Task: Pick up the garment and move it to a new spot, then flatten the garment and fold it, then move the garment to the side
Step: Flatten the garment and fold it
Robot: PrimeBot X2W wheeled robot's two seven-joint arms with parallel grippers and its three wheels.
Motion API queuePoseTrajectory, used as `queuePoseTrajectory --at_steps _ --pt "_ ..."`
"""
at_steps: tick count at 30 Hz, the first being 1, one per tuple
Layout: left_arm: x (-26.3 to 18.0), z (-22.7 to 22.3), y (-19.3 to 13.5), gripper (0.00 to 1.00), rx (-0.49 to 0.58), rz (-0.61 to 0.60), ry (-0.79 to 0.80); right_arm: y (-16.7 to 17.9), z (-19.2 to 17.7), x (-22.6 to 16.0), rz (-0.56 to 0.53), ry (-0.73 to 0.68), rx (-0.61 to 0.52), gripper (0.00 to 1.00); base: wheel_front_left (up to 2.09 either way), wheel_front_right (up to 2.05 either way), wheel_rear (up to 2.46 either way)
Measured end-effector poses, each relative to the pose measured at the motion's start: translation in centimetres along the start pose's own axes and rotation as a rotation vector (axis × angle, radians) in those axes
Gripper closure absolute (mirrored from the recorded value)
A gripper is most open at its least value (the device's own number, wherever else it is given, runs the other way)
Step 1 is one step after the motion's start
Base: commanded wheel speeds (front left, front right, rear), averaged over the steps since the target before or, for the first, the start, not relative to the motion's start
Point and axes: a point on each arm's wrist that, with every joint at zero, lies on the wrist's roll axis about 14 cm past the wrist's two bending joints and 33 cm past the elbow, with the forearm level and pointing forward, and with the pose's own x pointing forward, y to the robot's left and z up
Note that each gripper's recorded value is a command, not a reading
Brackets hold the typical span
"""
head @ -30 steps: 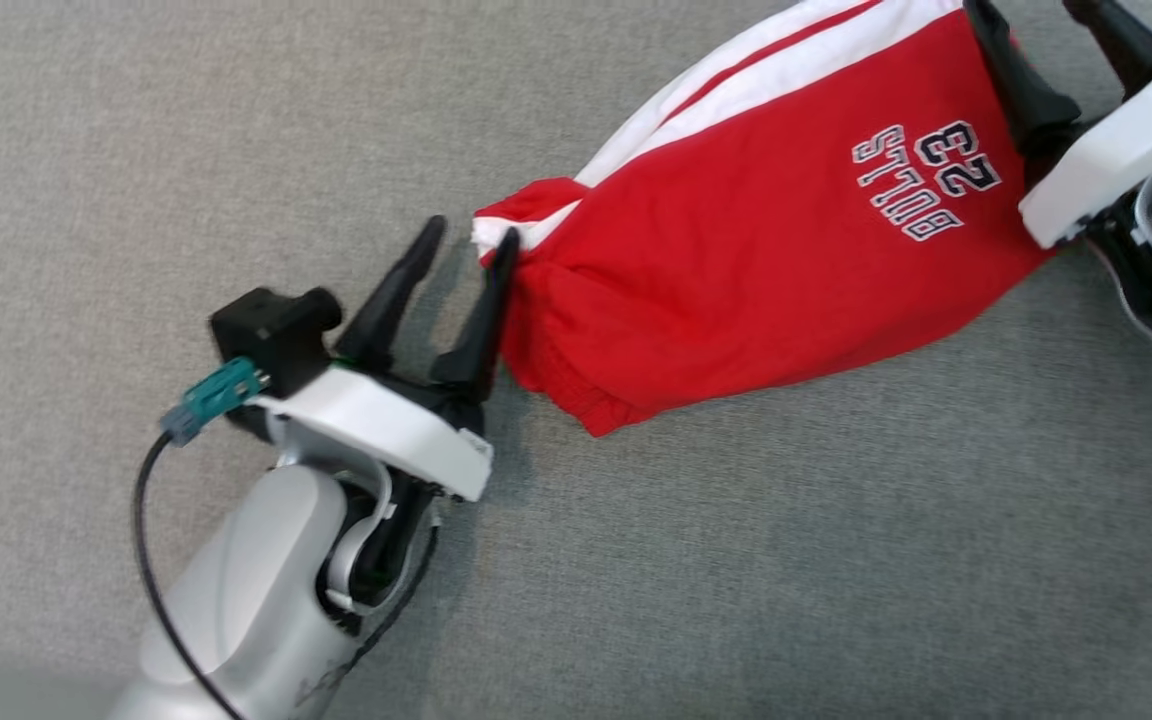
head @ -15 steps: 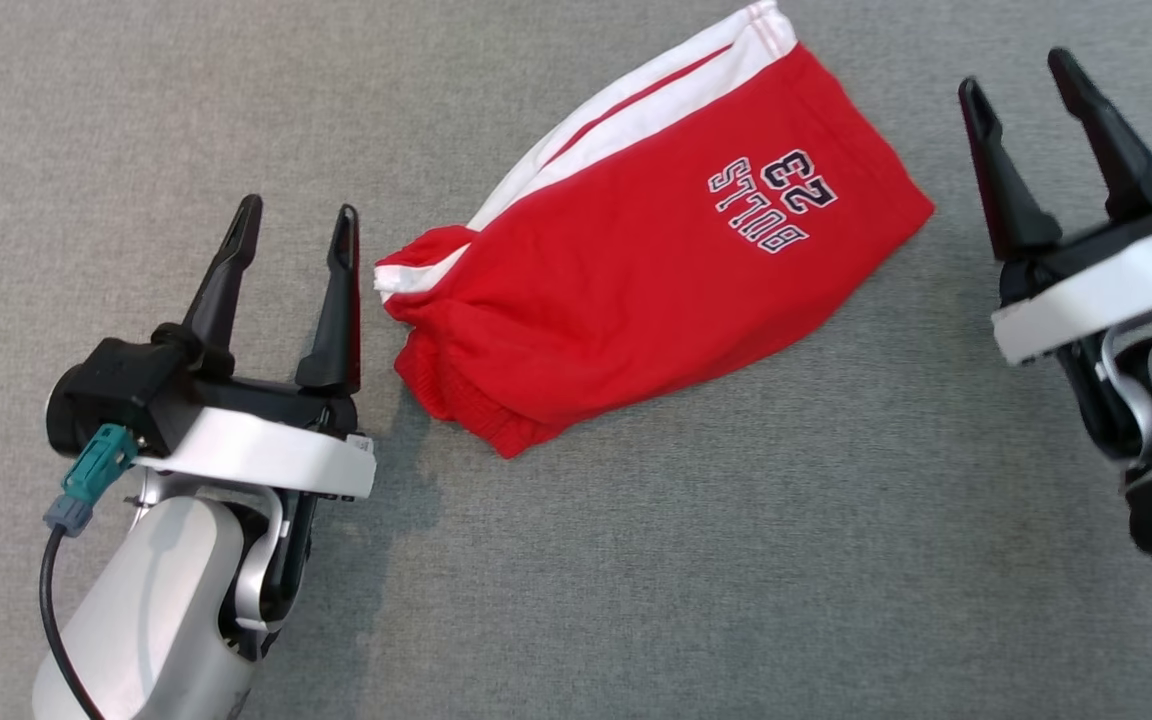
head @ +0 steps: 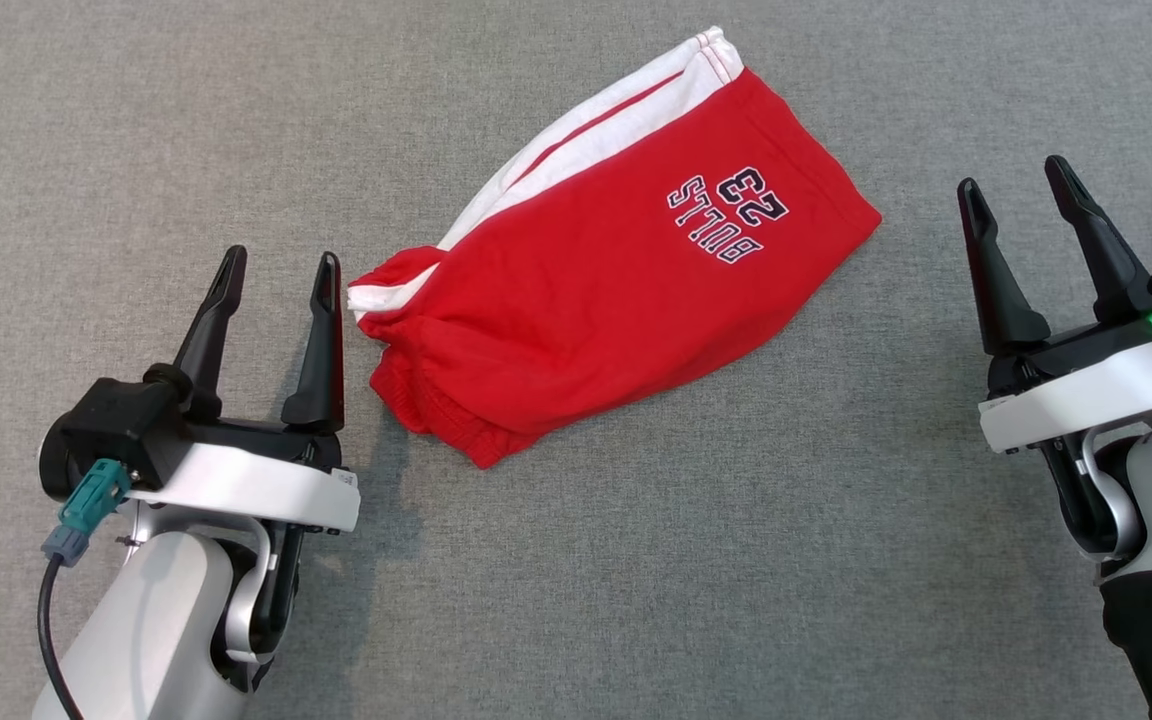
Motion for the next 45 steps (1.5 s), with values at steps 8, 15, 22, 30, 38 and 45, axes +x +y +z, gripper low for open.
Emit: queuePoseTrajectory --at_steps 8,15,22,30,38,45 --pt "0.3 0.1 0.3 0.00 -0.001 0.004 -0.006 0.5 -1.3 1.5 0.034 0.059 -0.007 0.00 0.00 0.00 0.00" --pt "0.3 -0.3 0.8 0.00 -0.029 0.026 -0.002 3.0 -6.6 4.2 0.123 0.250 0.025 0.00 0.00 0.00 0.00" --pt "0.0 -0.9 1.6 0.00 -0.045 0.049 0.012 4.2 -9.9 5.2 0.143 0.363 0.069 0.00 0.00 0.00 0.00" --pt "0.3 -0.9 1.5 0.00 -0.028 0.038 0.006 5.6 -10.6 5.0 0.169 0.417 0.117 1.00 0.00 0.00 0.00" --pt "0.5 -0.6 1.0 0.00 -0.026 0.021 -0.003 5.0 -8.1 3.4 0.125 0.277 0.226 1.00 0.00 0.00 0.00" --pt "-0.1 -0.4 0.4 0.00 -0.016 0.006 0.001 3.1 -7.4 -1.5 -0.010 0.214 0.344 1.00 0.00 0.00 0.00"
